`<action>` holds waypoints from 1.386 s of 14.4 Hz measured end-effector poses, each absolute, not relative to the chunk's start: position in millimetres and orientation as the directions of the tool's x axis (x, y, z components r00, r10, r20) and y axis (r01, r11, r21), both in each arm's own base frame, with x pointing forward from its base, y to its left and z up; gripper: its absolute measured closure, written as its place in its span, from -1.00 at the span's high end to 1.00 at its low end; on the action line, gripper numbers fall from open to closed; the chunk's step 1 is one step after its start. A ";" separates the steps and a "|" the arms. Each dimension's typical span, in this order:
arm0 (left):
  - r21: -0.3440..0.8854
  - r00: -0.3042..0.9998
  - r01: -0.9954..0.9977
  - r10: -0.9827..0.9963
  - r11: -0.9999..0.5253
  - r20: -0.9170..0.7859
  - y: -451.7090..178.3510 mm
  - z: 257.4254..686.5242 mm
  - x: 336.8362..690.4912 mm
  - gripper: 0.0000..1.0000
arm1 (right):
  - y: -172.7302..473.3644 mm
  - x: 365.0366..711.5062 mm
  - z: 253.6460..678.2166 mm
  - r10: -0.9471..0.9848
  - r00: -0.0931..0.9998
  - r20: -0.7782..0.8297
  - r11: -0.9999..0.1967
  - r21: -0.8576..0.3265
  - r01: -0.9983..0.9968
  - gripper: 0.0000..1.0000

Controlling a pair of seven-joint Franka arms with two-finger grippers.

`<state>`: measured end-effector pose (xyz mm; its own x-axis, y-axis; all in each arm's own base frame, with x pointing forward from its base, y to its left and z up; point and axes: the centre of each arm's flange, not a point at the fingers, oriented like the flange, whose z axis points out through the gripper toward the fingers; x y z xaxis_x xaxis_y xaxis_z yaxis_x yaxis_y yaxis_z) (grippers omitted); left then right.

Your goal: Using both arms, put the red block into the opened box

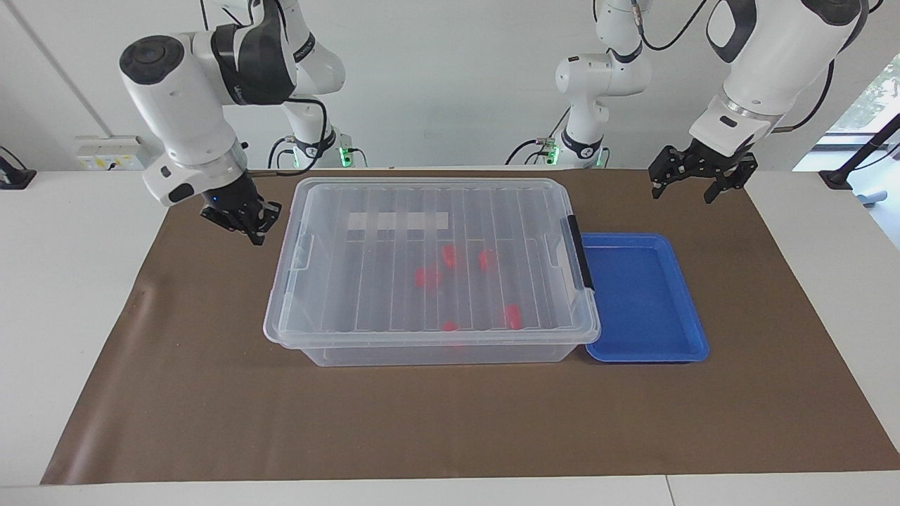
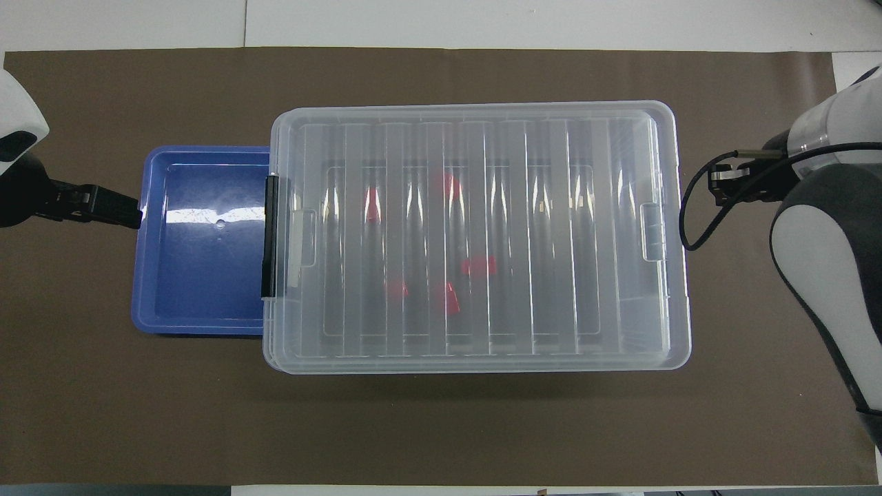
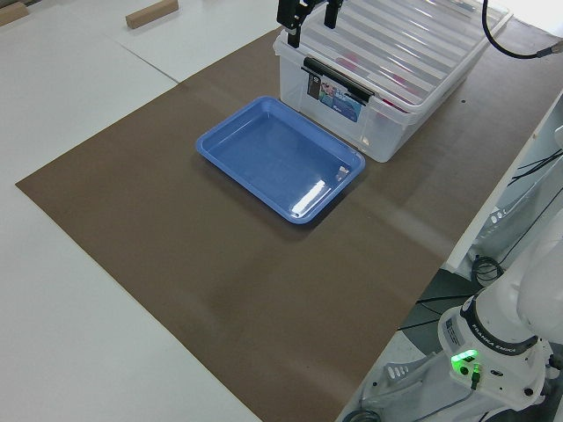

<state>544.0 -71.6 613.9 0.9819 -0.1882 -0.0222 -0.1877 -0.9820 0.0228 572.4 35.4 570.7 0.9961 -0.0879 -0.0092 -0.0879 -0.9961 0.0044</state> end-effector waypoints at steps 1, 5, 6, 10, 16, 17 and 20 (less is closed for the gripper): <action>0.023 0.982 -0.188 -0.188 -0.982 -0.022 -71.7 614.0 543.9 1.00 | 32.1 563.0 586.6 -0.094 0.996 -0.010 -0.996 0.007 -0.094 -0.77; 0.022 0.982 -0.187 -0.187 -0.982 -0.017 -70.9 616.4 543.7 1.00 | 12.0 537.0 618.2 -0.126 0.992 -0.016 -0.992 0.013 -0.126 0.07; 0.022 0.982 -0.187 -0.187 -0.982 -0.014 -70.9 618.5 543.7 1.00 | 6.2 535.8 616.8 -0.133 0.991 -0.028 -0.991 0.015 -0.132 0.31; 0.022 0.982 -0.187 -0.187 -0.982 -0.016 -70.7 625.5 541.9 1.00 | -34.6 534.3 613.6 -0.160 0.986 -0.044 -0.987 0.008 -0.160 1.00; 0.023 0.982 -0.184 -0.185 -0.983 -0.033 -69.2 622.3 540.6 1.00 | -49.1 532.9 613.7 -0.150 0.988 -0.047 -0.989 -0.011 -0.151 1.00; 0.023 0.982 -0.184 -0.185 -0.983 -0.034 -69.1 622.2 540.5 1.00 | -45.4 533.2 613.7 -0.142 0.989 -0.047 -0.990 -0.011 -0.143 1.00; 0.023 0.982 -0.185 -0.185 -0.983 -0.034 -69.3 622.1 540.5 1.00 | -39.1 533.7 613.7 -0.126 0.991 -0.047 -0.992 -0.011 -0.126 1.00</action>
